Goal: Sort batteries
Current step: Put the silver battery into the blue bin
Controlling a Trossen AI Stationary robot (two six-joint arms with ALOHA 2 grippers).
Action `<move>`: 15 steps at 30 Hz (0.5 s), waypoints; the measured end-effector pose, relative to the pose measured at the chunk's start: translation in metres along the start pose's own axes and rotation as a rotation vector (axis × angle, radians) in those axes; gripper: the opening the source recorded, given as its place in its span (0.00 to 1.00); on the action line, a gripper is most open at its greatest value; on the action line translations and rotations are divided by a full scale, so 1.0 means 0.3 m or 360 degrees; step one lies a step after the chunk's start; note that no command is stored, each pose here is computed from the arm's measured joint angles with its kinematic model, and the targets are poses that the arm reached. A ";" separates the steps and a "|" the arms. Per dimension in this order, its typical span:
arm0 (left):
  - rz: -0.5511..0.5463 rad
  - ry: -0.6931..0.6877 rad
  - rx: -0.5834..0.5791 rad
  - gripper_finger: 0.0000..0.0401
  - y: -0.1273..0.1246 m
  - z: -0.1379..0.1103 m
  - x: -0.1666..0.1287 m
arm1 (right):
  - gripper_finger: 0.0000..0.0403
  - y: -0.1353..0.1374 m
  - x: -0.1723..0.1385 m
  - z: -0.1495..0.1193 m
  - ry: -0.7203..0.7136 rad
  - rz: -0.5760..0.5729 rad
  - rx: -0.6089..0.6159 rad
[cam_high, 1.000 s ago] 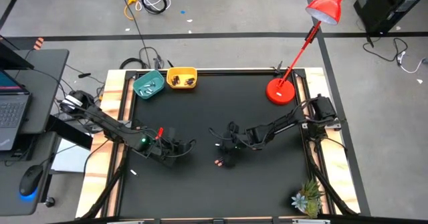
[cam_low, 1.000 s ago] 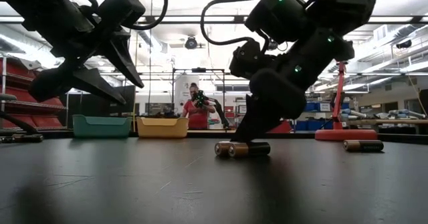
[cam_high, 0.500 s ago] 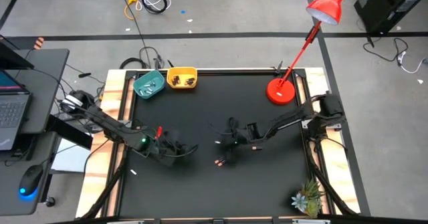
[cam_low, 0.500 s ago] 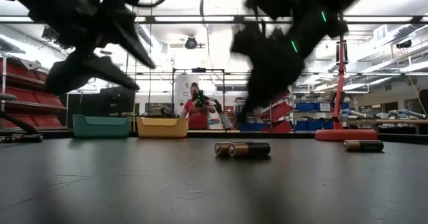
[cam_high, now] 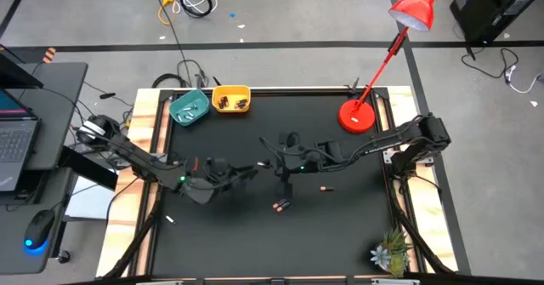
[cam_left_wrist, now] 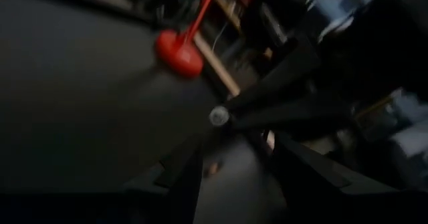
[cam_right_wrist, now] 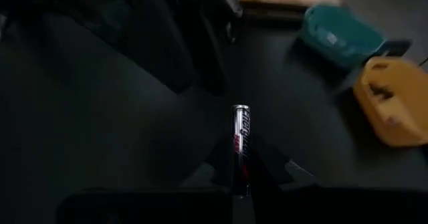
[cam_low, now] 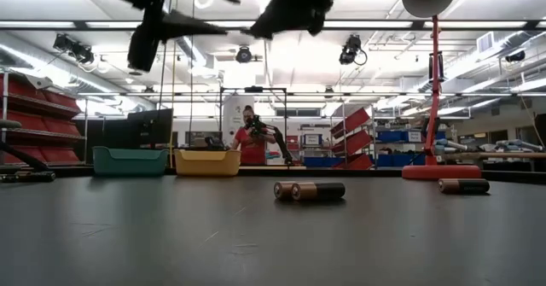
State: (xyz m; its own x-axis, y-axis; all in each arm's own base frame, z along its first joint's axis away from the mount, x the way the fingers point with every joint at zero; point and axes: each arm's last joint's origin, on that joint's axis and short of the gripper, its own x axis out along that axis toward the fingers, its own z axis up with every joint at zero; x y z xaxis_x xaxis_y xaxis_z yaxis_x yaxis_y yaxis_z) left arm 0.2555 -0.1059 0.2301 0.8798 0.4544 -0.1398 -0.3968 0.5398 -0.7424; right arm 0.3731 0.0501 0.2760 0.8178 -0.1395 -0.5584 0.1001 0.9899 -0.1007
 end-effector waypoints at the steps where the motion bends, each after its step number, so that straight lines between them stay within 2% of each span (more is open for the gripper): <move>1: -0.0013 -0.0043 -0.0001 0.47 -0.008 0.007 0.000 | 0.06 0.000 -0.011 0.013 -0.0022 -0.0013 -0.0008; 6: -0.0091 -0.0148 0.0026 0.47 -0.037 0.034 0.001 | 0.06 0.015 -0.039 0.027 -0.0055 -0.0028 -0.0057; 15: -0.0100 -0.0189 -0.0002 0.47 -0.039 0.050 0.013 | 0.06 0.065 -0.066 0.047 -0.0170 -0.0031 -0.0060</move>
State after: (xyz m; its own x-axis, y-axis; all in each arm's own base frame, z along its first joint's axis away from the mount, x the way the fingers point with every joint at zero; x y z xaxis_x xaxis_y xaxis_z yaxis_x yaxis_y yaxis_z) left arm 0.2597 -0.0996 0.2480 0.8656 0.5004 -0.0145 -0.3414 0.5688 -0.7482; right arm 0.3671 0.0725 0.2967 0.8718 -0.1529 -0.4653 0.0967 0.9850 -0.1426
